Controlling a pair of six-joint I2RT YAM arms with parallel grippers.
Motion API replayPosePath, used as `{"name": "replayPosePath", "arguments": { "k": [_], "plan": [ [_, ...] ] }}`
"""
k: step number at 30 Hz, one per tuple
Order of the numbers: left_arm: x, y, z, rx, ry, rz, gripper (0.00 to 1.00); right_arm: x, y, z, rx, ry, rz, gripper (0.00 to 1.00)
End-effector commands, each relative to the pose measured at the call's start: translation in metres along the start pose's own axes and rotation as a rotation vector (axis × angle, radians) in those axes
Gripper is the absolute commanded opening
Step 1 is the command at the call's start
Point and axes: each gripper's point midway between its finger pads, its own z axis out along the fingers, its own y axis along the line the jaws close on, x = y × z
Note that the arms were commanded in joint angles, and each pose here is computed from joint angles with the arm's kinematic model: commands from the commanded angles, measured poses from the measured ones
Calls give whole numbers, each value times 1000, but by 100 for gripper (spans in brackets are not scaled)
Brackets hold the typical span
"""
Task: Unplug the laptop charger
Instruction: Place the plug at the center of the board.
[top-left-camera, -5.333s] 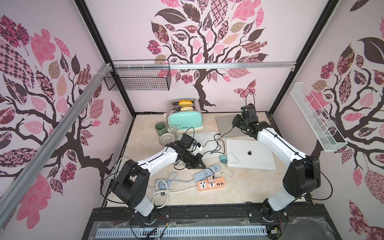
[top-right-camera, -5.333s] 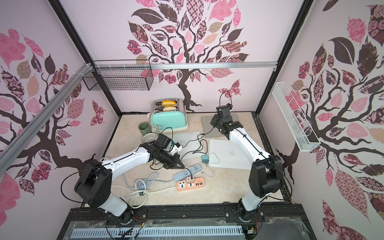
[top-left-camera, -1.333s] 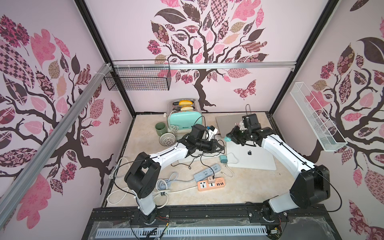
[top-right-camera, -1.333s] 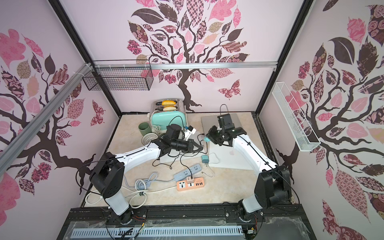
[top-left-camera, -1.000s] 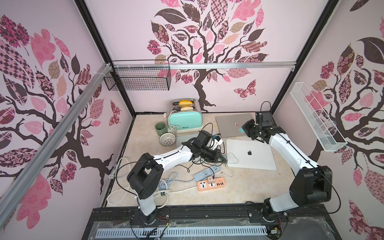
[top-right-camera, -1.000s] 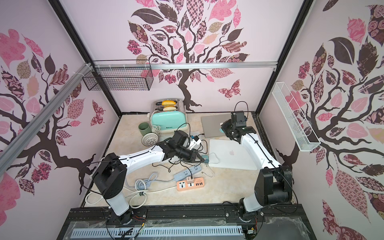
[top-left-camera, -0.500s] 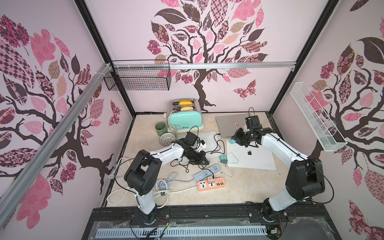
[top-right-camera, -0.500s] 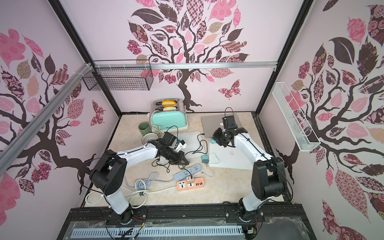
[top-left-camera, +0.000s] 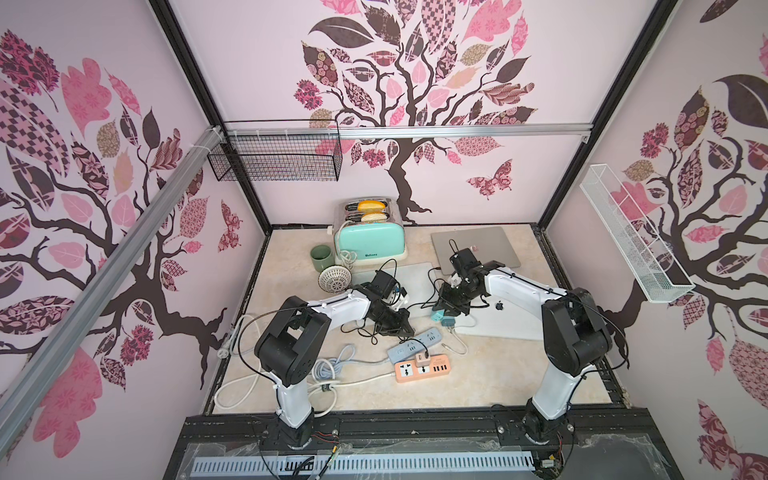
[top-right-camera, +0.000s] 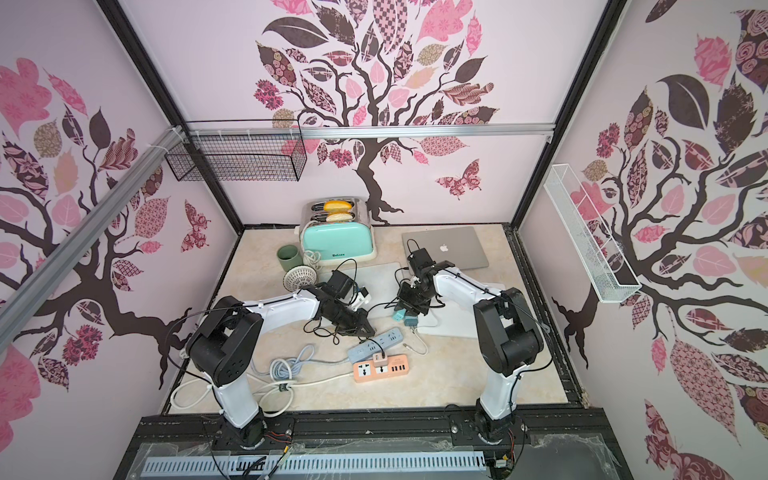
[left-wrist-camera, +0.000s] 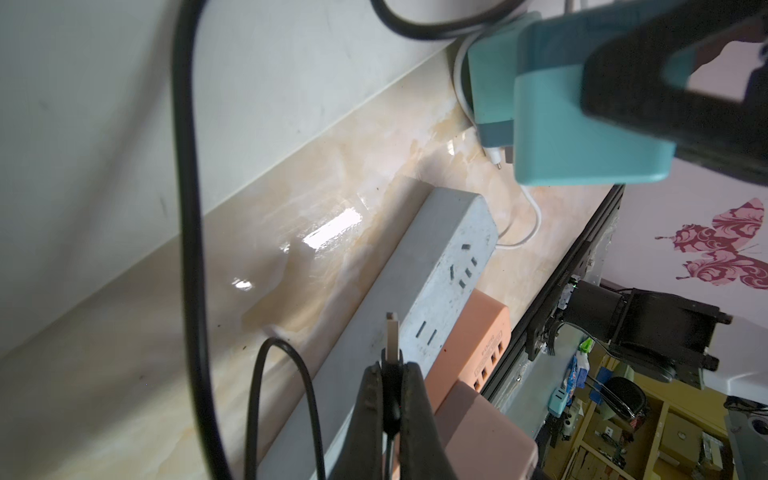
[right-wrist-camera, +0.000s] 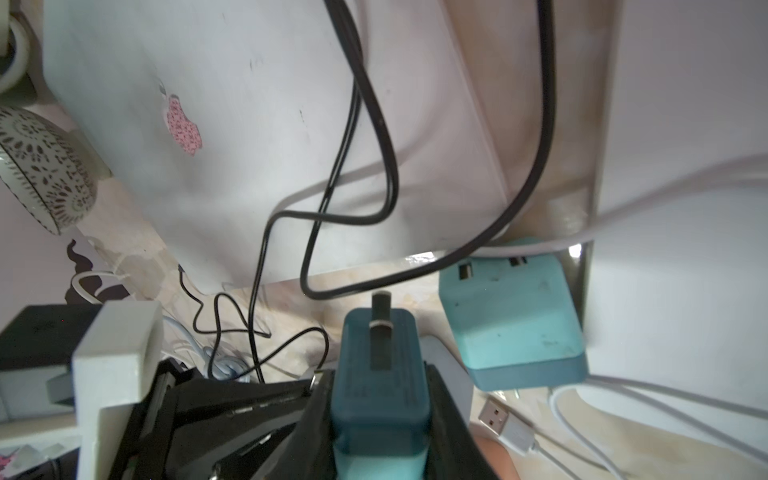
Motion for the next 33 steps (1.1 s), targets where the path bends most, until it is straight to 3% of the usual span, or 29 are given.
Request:
{"name": "replayPosePath", "arguments": {
  "k": [1, 15, 18, 29, 33],
  "plan": [
    [-2, 5, 0, -21, -15, 0, 0, 10, -4, -6, 21, 43, -48, 0],
    [-2, 8, 2, -41, 1, -16, 2, 6, -11, 13, 50, 85, -83, 3],
    [-2, 8, 1, -45, 1, -17, 9, 3, -9, 14, 62, 85, -116, 10],
    [-14, -13, -19, -35, -24, 25, 50, -1, -7, -3, 111, 53, -201, 40],
    [-17, -17, -26, -29, -36, 21, 58, -2, -2, -8, 118, 50, -226, 50]
  ]
}}
